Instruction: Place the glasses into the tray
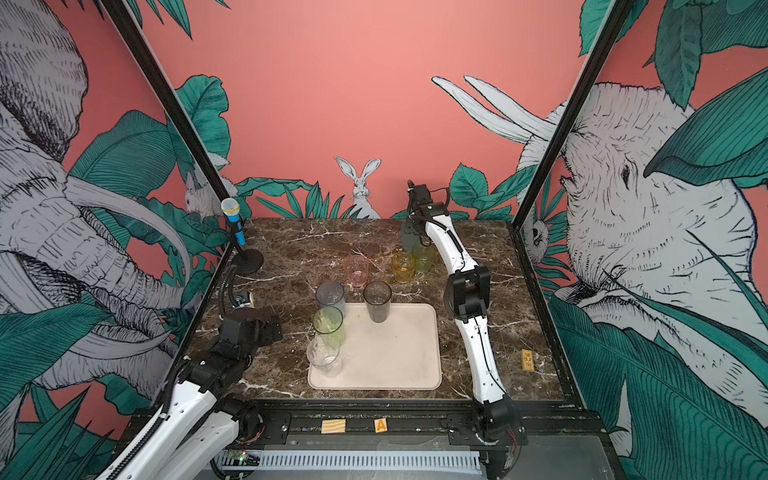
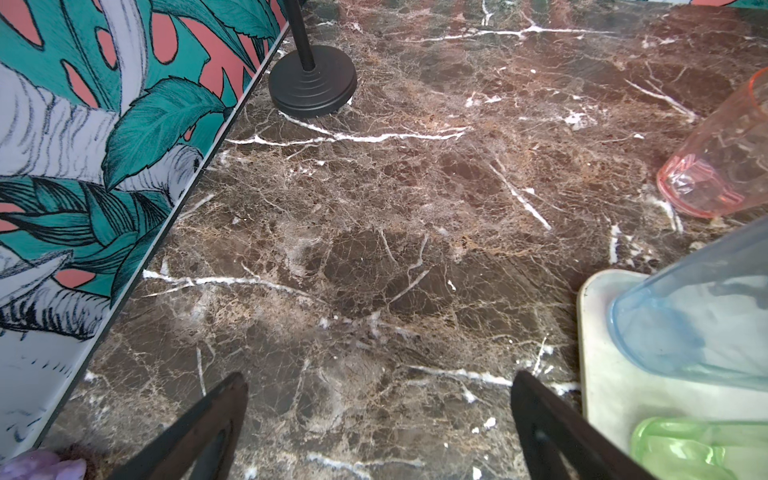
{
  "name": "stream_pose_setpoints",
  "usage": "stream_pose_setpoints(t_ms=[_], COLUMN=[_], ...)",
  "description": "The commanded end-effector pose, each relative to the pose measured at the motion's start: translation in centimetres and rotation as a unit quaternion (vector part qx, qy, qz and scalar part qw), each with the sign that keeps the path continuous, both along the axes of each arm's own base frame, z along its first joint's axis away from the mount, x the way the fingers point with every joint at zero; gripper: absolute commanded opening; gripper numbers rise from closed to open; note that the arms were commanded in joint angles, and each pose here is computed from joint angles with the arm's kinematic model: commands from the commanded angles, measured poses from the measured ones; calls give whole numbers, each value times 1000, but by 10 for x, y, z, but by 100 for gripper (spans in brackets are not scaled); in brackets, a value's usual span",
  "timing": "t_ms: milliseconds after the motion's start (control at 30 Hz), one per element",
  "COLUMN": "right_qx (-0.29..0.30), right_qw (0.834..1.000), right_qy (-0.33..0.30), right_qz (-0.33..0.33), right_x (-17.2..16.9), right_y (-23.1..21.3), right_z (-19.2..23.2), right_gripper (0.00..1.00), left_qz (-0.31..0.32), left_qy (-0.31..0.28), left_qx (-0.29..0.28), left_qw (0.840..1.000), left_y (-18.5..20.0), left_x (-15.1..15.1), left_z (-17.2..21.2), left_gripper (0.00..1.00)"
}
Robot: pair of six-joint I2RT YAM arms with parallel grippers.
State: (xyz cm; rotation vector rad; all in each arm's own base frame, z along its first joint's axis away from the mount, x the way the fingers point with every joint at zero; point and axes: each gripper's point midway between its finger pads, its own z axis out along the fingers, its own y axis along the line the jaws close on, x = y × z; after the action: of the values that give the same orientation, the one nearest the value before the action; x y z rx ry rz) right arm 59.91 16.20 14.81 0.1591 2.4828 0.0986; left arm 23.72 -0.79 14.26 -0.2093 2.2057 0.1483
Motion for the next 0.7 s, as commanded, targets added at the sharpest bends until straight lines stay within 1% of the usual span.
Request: stream_pose_setpoints(t_ms=[0,467,667], right_qx=[1,3,5], right_qw=[1000,1000,1000], right_qy=[-6,1,6], right_qz=[-10,-11,-11], right_x=[5,8,8], right_y=[-3,-4,-4], right_z=[-3,-14,-20], right_gripper=[59,57,52], left_qz=[5,3,4], left_qy=[-13,-12,-12], left_qx=[-10,-10,-10], left_qw=[1000,1000,1000], left_y=[0,-1,-1], left_x=[3,3,3], left_z=[11,11,11], left_gripper=[100,100,100])
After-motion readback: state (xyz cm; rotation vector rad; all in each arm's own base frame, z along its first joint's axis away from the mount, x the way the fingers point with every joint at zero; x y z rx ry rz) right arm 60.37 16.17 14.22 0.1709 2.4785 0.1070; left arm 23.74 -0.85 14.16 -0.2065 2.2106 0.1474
